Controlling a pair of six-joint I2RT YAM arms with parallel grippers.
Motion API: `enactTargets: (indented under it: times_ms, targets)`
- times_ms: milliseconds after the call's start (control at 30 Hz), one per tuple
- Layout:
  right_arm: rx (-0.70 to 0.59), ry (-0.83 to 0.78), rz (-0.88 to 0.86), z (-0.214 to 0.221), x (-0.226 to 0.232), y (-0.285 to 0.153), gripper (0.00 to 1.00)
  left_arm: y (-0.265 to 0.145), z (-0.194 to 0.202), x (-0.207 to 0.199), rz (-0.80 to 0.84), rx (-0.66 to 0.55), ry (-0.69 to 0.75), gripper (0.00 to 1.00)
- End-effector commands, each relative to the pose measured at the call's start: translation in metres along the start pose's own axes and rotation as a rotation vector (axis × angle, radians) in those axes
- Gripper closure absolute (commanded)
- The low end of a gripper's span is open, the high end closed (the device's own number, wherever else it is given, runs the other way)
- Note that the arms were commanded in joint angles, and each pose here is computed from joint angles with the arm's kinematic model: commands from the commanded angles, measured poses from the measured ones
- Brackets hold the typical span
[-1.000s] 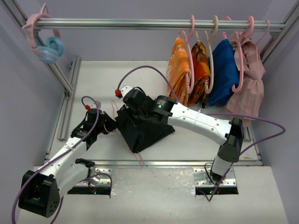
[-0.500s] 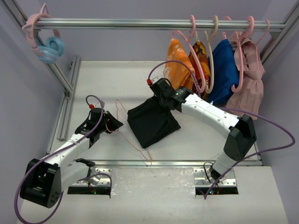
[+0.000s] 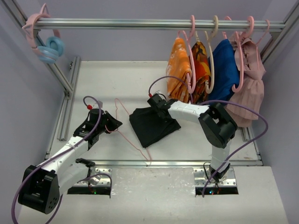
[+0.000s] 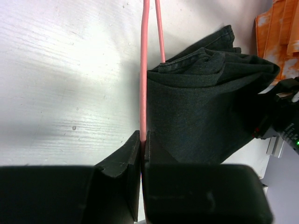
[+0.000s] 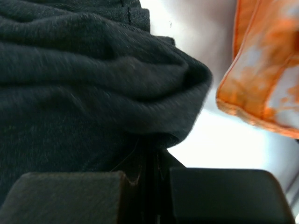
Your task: Place the trousers on the hanger
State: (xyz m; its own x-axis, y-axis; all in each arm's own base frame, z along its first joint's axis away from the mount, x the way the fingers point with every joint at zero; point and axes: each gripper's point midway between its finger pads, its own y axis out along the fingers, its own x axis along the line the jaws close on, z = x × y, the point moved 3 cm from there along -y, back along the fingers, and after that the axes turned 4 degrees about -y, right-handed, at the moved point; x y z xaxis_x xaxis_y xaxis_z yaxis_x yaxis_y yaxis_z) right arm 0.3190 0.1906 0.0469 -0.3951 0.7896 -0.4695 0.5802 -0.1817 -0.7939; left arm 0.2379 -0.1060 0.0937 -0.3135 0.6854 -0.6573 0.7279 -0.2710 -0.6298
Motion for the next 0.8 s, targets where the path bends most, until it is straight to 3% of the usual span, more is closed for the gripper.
enactTargets:
  times_ms: [0, 167, 233, 300, 400, 667, 767]
  targets:
    - [0.092, 0.026, 0.197, 0.029, -0.032, 0.016, 0.99, -0.009, -0.007, 0.044, -0.232, -0.063, 0.066, 1.0]
    - [0.063, 0.033, 0.014, 0.029, 0.01, -0.006, 0.94, -0.014, -0.013, 0.05, -0.285, -0.109, 0.05, 1.0]
    - [0.034, 0.015, -0.069, 0.023, 0.034, -0.027, 0.84, -0.02, -0.02, 0.052, -0.308, -0.158, 0.018, 1.0]
    - [0.018, 0.023, -0.138, 0.021, 0.054, -0.047, 0.65, -0.024, -0.025, 0.05, -0.307, -0.191, -0.004, 1.0]
    - [0.003, 0.069, -0.186, 0.017, 0.056, -0.065, 0.56, -0.026, -0.028, 0.046, -0.302, -0.196, 0.002, 1.0]
    - [-0.144, 0.096, -0.161, -0.022, 0.018, -0.135, 0.53, -0.015, -0.016, 0.042, -0.246, -0.107, 0.056, 1.0]
    - [-0.198, 0.081, -0.288, -0.025, 0.031, -0.159, 0.58, -0.014, -0.014, 0.044, -0.246, -0.099, 0.052, 1.0]
